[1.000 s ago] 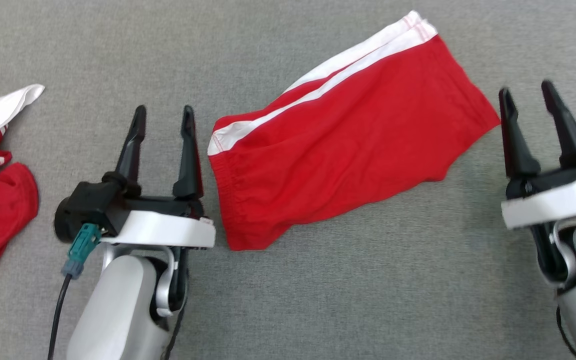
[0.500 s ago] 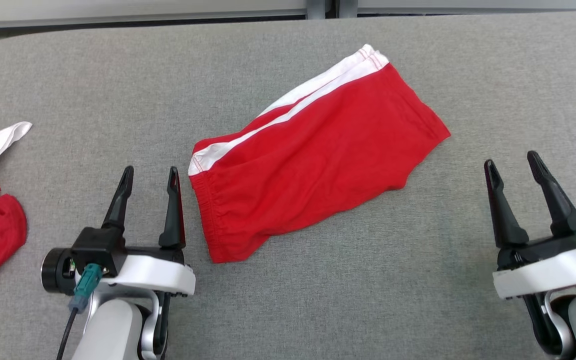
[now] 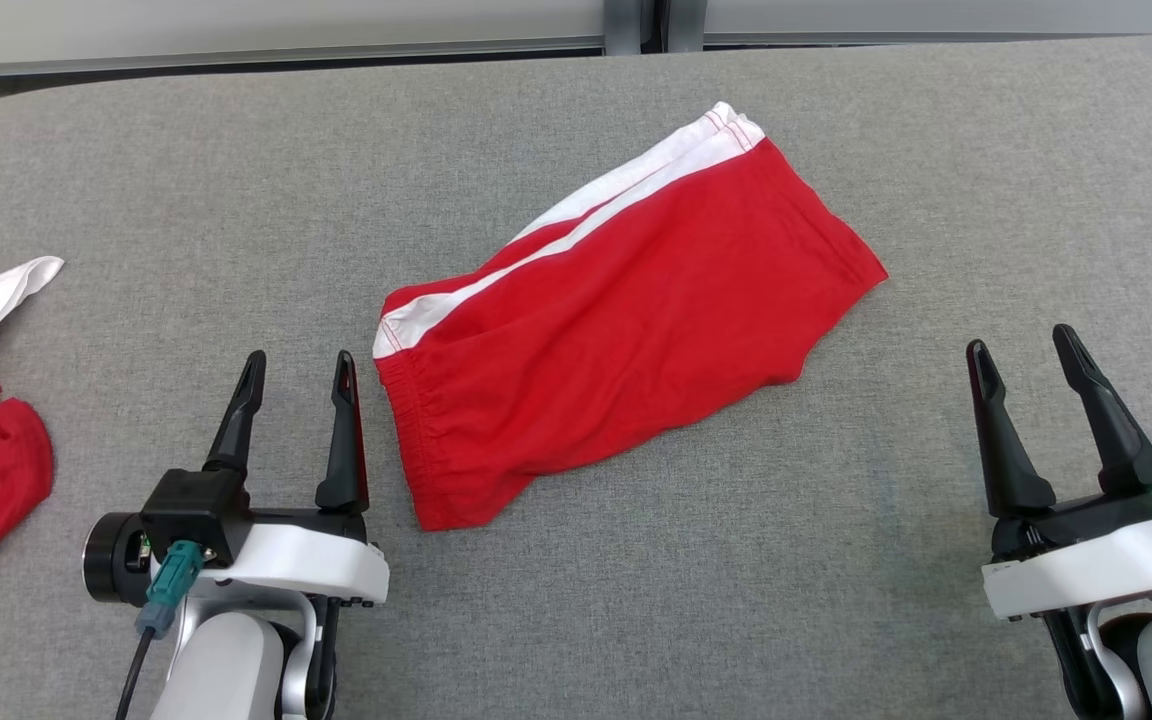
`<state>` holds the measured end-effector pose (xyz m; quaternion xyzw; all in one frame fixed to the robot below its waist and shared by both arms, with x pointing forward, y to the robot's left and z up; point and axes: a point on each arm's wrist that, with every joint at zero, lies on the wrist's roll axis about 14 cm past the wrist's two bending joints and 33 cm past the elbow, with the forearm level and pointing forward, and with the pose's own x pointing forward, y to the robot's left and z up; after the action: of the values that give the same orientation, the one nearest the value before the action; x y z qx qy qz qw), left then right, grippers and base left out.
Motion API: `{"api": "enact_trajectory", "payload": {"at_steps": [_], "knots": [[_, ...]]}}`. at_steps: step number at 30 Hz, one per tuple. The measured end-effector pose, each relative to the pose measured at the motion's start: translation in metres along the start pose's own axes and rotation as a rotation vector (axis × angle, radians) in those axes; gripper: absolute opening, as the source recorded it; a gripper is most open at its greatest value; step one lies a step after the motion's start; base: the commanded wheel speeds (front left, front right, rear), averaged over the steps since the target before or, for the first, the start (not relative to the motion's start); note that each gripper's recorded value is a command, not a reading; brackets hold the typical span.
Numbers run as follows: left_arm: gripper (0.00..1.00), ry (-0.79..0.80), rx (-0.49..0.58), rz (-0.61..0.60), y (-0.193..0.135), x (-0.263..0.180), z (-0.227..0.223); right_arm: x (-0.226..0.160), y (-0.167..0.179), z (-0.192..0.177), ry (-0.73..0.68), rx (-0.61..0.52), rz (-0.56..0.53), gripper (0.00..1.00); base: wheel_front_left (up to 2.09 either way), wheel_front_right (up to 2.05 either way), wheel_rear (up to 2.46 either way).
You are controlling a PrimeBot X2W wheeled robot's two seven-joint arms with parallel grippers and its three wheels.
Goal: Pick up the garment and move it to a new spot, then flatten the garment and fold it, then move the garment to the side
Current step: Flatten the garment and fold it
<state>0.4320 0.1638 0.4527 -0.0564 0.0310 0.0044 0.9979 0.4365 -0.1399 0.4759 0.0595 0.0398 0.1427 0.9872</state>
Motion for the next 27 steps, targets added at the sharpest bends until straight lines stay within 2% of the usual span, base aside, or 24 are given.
{"api": "enact_trajectory", "payload": {"at_steps": [12, 21, 27], "knots": [[1.00, -0.004, 0.000, 0.002, 0.002, 0.007, 0.000, 0.018, -0.001, -0.011, 0.036, -0.020, 0.026, 1.00, 0.00, 0.00, 0.00], [1.00, -0.010, 0.000, 0.014, 0.007, 0.024, -0.003, 0.084, 0.002, -0.033, 0.103, -0.060, 0.116, 1.00, 0.00, 0.00, 0.00], [1.00, 0.011, 0.001, 0.038, 0.016, 0.030, -0.012, 0.121, 0.008, -0.081, 0.234, -0.041, 0.155, 1.00, 0.00, 0.00, 0.00]]}}
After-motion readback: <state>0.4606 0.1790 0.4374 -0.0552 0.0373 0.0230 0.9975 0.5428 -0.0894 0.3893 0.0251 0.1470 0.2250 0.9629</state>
